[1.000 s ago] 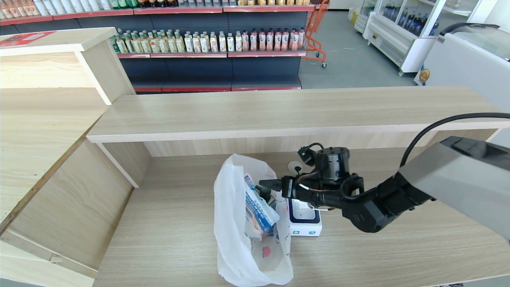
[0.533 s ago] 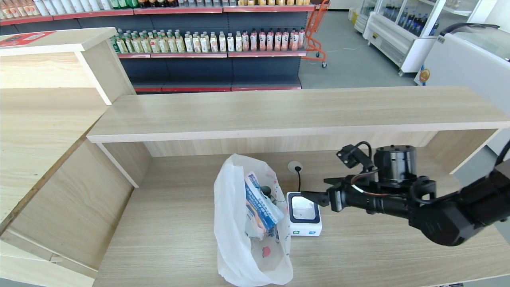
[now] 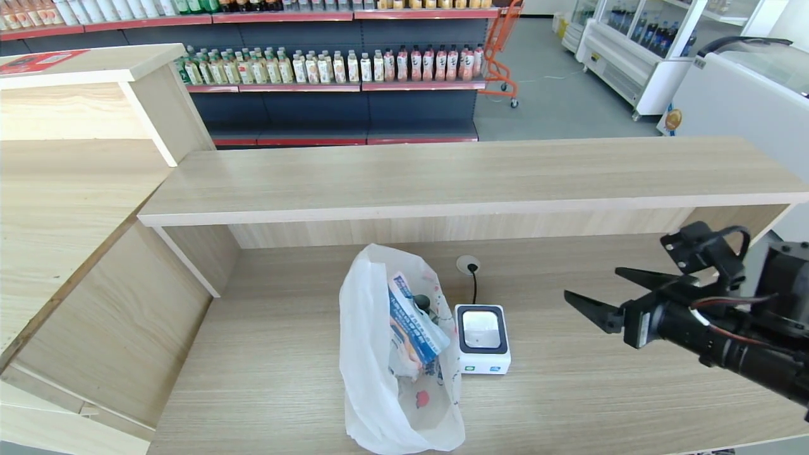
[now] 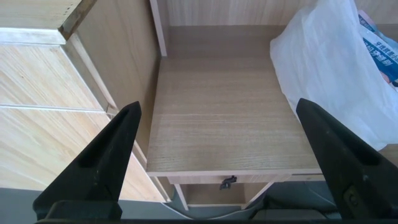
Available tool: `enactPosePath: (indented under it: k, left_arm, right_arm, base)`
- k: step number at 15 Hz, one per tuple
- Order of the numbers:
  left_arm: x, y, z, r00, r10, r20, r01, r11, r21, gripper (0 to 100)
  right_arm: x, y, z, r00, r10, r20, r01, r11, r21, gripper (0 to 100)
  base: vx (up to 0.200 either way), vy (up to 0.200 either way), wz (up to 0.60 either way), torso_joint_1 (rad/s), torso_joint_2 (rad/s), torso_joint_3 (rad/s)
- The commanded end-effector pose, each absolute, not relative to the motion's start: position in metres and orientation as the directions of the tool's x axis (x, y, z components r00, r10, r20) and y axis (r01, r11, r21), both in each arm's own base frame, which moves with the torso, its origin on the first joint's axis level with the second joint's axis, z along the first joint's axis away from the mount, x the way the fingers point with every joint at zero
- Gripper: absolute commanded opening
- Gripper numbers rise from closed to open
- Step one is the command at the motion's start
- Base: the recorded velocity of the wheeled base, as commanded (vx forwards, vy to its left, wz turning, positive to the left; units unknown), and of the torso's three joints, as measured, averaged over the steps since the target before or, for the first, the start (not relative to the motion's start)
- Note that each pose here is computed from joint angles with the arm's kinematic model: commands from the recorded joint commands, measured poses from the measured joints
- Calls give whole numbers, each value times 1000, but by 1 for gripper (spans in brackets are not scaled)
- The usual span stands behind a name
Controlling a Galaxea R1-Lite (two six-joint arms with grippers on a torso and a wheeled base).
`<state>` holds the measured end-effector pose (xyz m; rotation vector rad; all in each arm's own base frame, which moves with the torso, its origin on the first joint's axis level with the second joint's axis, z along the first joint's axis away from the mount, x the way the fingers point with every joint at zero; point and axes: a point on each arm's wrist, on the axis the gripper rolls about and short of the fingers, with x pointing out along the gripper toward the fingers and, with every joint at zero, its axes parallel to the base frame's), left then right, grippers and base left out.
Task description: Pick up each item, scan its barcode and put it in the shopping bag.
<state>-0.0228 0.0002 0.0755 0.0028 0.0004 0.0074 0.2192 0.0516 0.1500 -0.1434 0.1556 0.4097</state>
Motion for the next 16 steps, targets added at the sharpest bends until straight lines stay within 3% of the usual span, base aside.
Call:
enactPosePath:
  k: [1, 4, 8, 13, 16]
  left_arm:
    - [-23, 0, 75, 1000, 8, 0, -8, 1000, 3, 100]
    - [-23, 0, 76, 1000, 8, -2, -8, 1000, 3, 100]
    - [-23, 0, 75, 1000, 8, 0, -8, 1000, 3, 100]
    - [-23, 0, 76, 1000, 8, -2, -8, 1000, 3, 100]
    - [-23, 0, 75, 1000, 8, 0, -8, 1000, 3, 100]
  right_arm:
    - [168, 35, 156, 956, 268, -118, -283, 949, -138, 100]
    - [101, 20, 143, 980, 182, -80, -193, 970, -149, 100]
    - [19, -2, 118, 998, -61, -21, 57, 987, -153, 100]
    - [-22, -5, 79, 977, -212, 7, 212, 974, -80, 100]
    - [-23, -5, 79, 973, -228, 25, 229, 972, -45, 100]
  base:
    - [0, 0, 0, 0, 0, 0]
    - [0, 0, 0, 0, 0, 0]
    - [0, 0, 0, 0, 0, 0]
    - [0, 0, 0, 0, 0, 0]
    - [0, 0, 0, 0, 0, 0]
